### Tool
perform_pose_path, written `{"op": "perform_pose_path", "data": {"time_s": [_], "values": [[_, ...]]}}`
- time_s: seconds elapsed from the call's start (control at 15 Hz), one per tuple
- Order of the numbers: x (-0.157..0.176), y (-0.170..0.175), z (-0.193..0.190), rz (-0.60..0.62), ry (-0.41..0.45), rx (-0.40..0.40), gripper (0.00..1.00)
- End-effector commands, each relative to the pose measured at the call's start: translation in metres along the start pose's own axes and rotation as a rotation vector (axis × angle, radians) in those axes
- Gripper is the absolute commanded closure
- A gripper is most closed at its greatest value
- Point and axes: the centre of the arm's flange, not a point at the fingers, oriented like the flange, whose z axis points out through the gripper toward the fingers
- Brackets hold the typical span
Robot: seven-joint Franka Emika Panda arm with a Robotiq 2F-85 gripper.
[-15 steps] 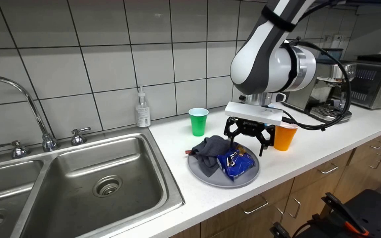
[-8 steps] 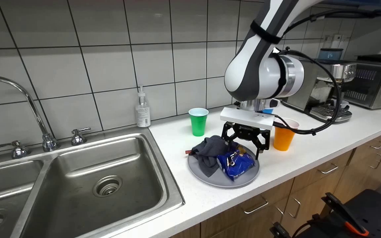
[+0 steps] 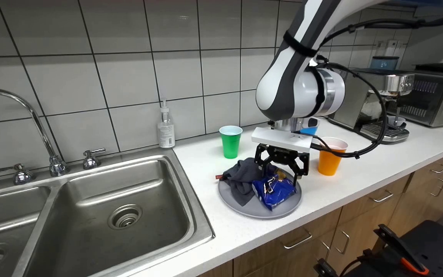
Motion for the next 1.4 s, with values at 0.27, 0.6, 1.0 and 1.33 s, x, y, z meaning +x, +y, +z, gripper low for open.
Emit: {"op": "perform_pose_path", "data": {"time_s": [0.27, 0.6, 1.0, 1.33], "values": [[0.007, -0.01, -0.001, 0.023, 0.005, 0.006, 0.58], [0.008, -0.012, -0.006, 0.021, 0.004, 0.012, 0.97], [0.01, -0.008, -0.009, 0.02, 0.003, 0.009, 1.0], [0.012, -0.002, -0.03, 0.021, -0.005, 0.005, 1.0]]}}
